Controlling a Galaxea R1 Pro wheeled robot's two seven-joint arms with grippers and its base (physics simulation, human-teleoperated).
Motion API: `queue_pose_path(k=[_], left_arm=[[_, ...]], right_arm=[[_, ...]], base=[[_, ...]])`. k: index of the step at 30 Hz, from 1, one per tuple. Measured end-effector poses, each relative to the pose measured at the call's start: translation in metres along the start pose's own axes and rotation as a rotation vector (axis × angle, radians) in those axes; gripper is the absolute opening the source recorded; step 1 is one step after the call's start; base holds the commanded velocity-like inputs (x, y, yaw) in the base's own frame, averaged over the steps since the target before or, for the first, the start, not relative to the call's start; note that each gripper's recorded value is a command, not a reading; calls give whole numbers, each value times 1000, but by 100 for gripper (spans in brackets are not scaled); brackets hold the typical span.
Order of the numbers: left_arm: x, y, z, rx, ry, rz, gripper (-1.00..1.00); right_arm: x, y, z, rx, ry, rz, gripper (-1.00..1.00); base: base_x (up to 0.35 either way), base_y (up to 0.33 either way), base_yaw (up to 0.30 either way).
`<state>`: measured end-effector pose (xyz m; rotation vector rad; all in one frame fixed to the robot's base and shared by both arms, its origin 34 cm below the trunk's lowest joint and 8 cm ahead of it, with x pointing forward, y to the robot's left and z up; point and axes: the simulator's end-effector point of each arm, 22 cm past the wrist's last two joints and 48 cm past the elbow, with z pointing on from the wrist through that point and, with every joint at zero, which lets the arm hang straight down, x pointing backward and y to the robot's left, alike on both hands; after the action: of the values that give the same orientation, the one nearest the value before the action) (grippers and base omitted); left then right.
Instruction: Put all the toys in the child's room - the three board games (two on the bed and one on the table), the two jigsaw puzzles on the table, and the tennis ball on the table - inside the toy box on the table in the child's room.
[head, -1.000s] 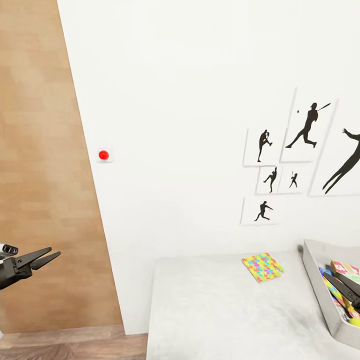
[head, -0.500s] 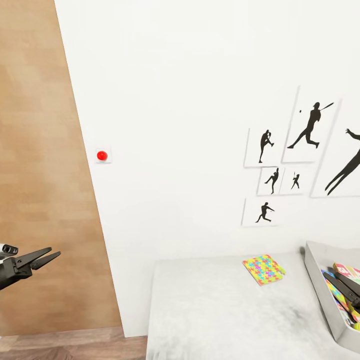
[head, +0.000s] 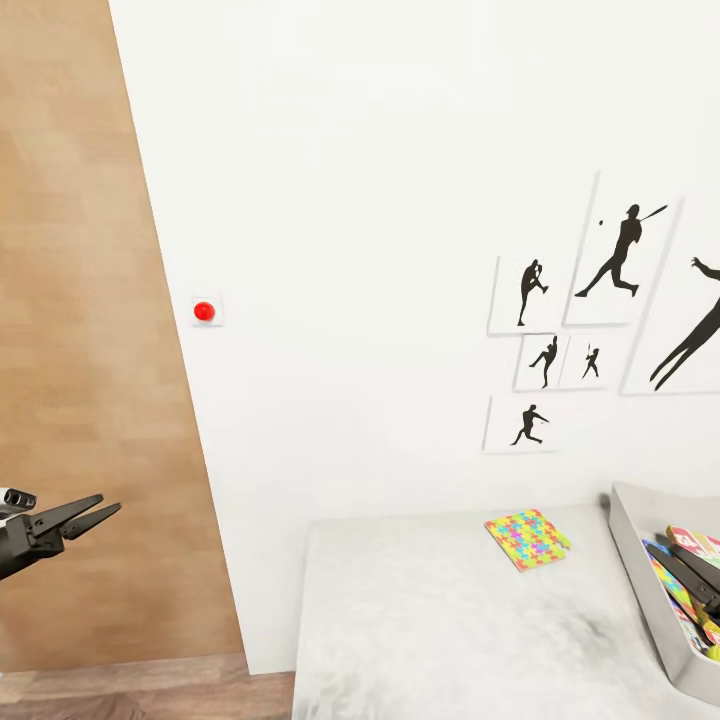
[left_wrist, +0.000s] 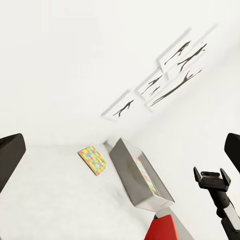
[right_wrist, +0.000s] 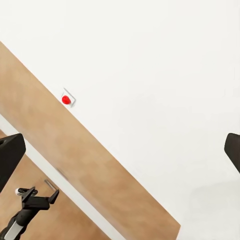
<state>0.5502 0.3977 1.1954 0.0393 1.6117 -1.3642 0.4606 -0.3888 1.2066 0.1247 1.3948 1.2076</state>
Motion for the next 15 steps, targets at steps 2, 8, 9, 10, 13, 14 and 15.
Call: queue_pose_path(k=[2, 8, 9, 10, 13, 14, 15], left_arm=[[0, 0, 0, 0, 0, 0, 100], [0, 0, 0, 0, 0, 0, 100], [0, 0, 0, 0, 0, 0, 100], [0, 0, 0, 0, 0, 0, 100], [0, 0, 0, 0, 0, 0, 100], [0, 0, 0, 0, 0, 0, 100], [0, 0, 0, 0, 0, 0, 100]], right_arm=[[0, 0, 0, 0, 0, 0, 100], [0, -1, 0, 2, 0, 1, 100], [0, -1, 0, 2, 1, 1, 100], [0, -1, 0, 2, 1, 1, 100], [0, -1, 0, 2, 1, 1, 100], [0, -1, 0, 2, 1, 1, 100], [0, -1, 0, 2, 1, 1, 100]], base=[[0, 0, 0], [0, 0, 0], [0, 0, 0], [0, 0, 0], [0, 0, 0], [0, 0, 0], [0, 0, 0]])
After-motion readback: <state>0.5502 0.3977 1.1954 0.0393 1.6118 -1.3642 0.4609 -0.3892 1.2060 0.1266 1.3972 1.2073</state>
